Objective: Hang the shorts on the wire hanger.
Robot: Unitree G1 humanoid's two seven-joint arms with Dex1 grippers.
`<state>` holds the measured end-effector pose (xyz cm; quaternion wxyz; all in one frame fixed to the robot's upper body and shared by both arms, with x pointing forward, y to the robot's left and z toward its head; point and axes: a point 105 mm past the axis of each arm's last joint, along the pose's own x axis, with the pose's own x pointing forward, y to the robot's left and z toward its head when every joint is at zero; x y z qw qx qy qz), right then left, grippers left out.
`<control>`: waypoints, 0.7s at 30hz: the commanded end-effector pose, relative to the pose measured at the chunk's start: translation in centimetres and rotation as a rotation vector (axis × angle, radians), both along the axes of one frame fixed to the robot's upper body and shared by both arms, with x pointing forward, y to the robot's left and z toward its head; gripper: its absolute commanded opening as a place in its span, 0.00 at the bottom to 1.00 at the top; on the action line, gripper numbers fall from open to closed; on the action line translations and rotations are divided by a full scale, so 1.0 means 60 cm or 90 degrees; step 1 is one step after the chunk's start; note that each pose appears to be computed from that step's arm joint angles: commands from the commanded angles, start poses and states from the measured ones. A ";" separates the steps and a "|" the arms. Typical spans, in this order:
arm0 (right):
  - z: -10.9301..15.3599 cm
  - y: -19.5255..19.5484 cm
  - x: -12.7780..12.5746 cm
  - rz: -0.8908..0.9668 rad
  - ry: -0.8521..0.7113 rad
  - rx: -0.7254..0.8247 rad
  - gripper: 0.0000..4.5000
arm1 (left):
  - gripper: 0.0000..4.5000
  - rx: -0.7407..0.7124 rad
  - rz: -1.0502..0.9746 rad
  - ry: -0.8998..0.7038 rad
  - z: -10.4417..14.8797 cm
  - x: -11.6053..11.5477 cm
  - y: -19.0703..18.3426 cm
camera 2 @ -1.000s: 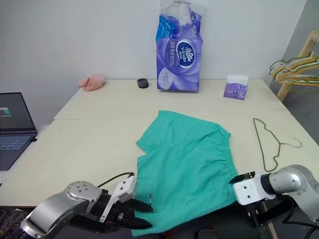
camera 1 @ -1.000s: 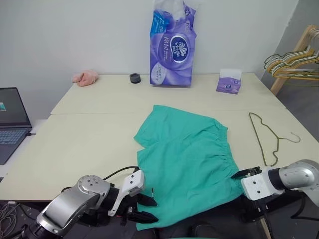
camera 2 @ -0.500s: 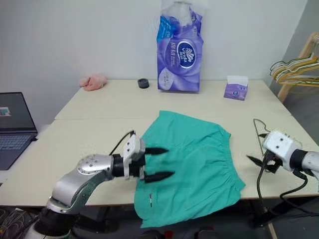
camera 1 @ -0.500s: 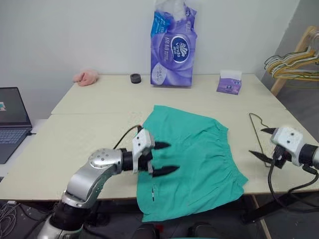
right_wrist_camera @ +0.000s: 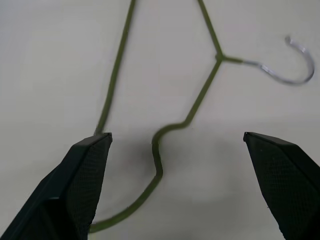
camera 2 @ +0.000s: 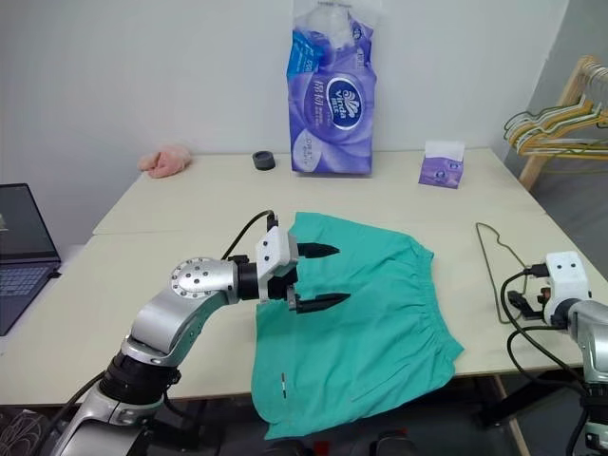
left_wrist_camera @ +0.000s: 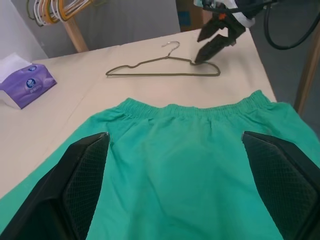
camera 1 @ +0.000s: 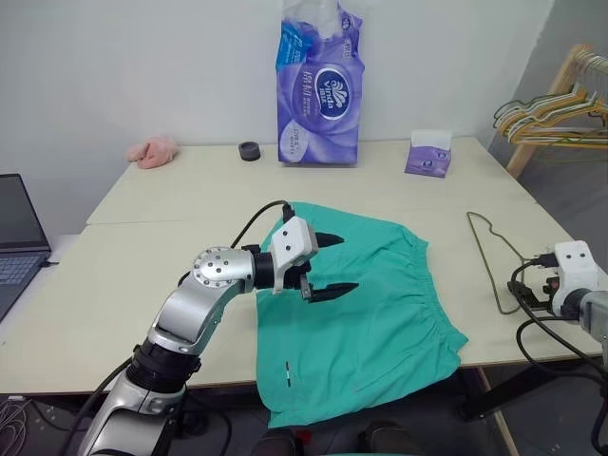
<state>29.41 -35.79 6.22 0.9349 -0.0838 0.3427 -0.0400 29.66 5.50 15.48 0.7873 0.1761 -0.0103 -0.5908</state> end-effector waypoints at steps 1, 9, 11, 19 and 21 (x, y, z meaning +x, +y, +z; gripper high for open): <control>0.003 0.005 0.009 0.003 0.000 0.018 1.00 | 1.00 -0.012 -0.015 -0.033 0.019 0.000 -0.010; -0.047 0.013 -0.011 -0.026 0.081 0.112 0.88 | 1.00 -0.011 -0.019 -0.033 0.016 -0.003 -0.013; -0.058 0.019 -0.018 -0.022 0.103 0.134 0.73 | 1.00 -0.011 -0.020 -0.034 0.017 -0.002 -0.014; -0.074 0.023 -0.021 -0.026 0.118 0.129 0.15 | 1.00 -0.014 -0.018 -0.033 0.017 0.001 -0.015; -0.068 0.017 -0.014 -0.041 0.092 0.109 0.01 | 1.00 -0.019 -0.006 -0.026 0.015 0.004 -0.013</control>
